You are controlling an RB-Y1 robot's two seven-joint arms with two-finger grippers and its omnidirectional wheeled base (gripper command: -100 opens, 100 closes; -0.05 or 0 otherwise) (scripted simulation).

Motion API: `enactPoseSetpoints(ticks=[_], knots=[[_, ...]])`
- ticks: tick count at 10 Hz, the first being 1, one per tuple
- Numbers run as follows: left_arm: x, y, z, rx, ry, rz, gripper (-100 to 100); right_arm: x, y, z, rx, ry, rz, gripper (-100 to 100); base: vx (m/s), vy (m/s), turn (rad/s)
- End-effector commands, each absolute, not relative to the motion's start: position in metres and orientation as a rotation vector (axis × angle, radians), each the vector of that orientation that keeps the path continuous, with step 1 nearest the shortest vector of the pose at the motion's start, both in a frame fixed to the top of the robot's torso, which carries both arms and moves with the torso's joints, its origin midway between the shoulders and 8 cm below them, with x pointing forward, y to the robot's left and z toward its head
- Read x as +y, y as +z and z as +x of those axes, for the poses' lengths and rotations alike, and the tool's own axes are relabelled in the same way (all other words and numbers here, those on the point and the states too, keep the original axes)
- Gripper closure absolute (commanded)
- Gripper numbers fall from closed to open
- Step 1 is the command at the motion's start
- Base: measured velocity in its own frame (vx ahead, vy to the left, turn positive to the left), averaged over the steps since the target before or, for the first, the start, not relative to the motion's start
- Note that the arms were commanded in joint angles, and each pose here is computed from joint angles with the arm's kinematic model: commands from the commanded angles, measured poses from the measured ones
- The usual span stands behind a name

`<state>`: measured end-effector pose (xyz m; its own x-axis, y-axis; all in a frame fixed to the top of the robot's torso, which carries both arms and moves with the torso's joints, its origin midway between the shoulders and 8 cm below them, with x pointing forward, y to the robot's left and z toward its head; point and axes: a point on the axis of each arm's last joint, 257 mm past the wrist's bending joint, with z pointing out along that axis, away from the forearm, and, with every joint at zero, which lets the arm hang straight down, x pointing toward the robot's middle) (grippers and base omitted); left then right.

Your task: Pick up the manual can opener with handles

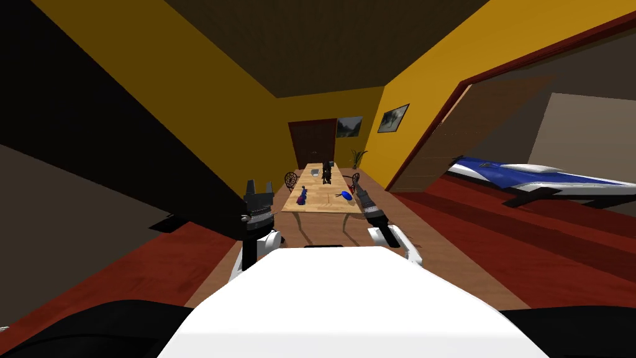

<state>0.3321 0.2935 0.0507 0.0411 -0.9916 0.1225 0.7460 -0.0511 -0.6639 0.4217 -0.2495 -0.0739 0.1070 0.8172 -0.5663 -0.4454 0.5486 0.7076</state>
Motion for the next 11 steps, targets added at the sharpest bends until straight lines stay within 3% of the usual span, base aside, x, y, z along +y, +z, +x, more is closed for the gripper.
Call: enactPoseSetpoints(ticks=[1,11], knots=[[0.294,0.051,0.332,0.467,-1.497,-0.674,0,-0.254,-0.096,0.433,1.186,0.901,0.38,-100,-0.071,0.004,0.147],[0.293,0.051,0.332,0.467,-1.497,-0.674,0,-0.3,-0.194,0.472,1.482,0.556,0.226,-100,-0.051,0.019,0.148]])
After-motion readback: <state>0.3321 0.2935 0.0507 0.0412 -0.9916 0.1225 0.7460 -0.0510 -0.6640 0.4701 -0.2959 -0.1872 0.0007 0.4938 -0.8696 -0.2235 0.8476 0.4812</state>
